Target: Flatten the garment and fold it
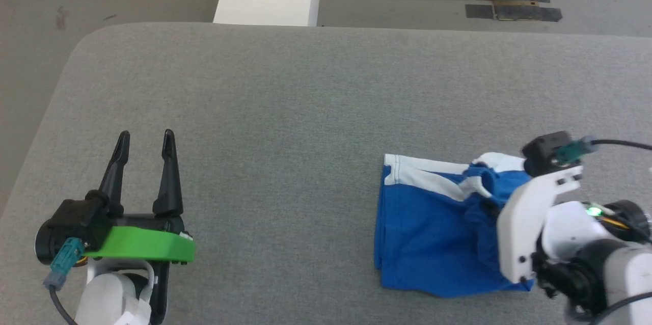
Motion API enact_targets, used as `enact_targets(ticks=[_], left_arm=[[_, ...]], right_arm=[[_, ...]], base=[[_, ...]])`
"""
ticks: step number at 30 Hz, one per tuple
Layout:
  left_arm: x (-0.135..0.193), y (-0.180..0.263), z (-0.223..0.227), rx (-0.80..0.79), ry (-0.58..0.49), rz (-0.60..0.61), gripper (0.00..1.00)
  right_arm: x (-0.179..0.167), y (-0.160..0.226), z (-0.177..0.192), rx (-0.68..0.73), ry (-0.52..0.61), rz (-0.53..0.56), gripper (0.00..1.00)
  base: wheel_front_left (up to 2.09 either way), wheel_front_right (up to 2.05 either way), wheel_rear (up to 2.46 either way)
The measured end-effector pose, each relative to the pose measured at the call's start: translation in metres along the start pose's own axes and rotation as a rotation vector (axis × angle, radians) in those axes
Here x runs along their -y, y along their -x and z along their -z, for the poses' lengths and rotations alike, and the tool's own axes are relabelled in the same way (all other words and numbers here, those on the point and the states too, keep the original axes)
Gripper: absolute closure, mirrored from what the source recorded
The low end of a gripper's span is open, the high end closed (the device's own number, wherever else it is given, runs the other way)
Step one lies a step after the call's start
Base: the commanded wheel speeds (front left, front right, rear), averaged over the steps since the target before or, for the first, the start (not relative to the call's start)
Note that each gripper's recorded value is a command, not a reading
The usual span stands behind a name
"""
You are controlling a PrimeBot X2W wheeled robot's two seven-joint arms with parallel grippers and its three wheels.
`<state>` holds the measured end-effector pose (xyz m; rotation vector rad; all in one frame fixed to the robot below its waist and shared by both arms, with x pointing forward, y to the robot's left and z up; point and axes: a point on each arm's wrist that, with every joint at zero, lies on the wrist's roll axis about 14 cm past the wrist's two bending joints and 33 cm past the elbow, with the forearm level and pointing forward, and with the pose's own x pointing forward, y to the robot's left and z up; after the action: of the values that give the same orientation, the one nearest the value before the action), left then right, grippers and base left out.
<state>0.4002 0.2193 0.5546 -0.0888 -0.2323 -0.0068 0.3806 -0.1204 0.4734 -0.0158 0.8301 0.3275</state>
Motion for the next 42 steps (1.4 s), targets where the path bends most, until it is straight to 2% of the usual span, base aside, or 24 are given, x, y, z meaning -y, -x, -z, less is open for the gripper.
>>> enact_targets(ticks=[5,17,18,19,25,32,37,42], left_arm=[[-0.010,0.006,0.002,-0.012,-0.008,-0.029,0.00],[-0.022,0.014,0.010,-0.045,-0.020,-0.066,0.00],[-0.022,0.015,0.012,-0.049,-0.019,-0.067,0.00],[-0.022,0.015,0.013,-0.053,-0.018,-0.067,0.00],[-0.019,0.013,0.014,-0.054,-0.011,-0.059,0.00],[-0.010,0.005,0.011,-0.035,-0.002,-0.030,0.00],[0.000,-0.002,0.007,-0.014,0.001,0.002,0.00],[0.010,-0.008,0.006,-0.005,0.008,0.029,0.00]], right_arm=[[-0.035,-0.035,0.014,-0.050,0.048,-0.084,1.00],[-0.066,-0.080,0.030,-0.144,0.136,-0.155,1.00],[-0.068,-0.083,0.031,-0.148,0.148,-0.160,0.65],[-0.070,-0.084,0.032,-0.151,0.159,-0.161,0.00],[-0.087,-0.080,0.019,-0.106,0.236,-0.182,0.00],[-0.089,-0.047,-0.031,0.089,0.236,-0.180,0.00],[-0.030,-0.020,-0.060,0.217,0.126,-0.017,0.00],[0.028,-0.012,-0.026,0.145,0.044,0.161,0.00]], base=[[0.00,0.00,0.00],[0.00,0.00,0.00],[0.00,0.00,0.00],[0.00,0.00,0.00],[0.00,0.00,0.00],[0.00,0.00,0.00],[0.00,0.00,0.00],[0.00,0.00,0.00]])
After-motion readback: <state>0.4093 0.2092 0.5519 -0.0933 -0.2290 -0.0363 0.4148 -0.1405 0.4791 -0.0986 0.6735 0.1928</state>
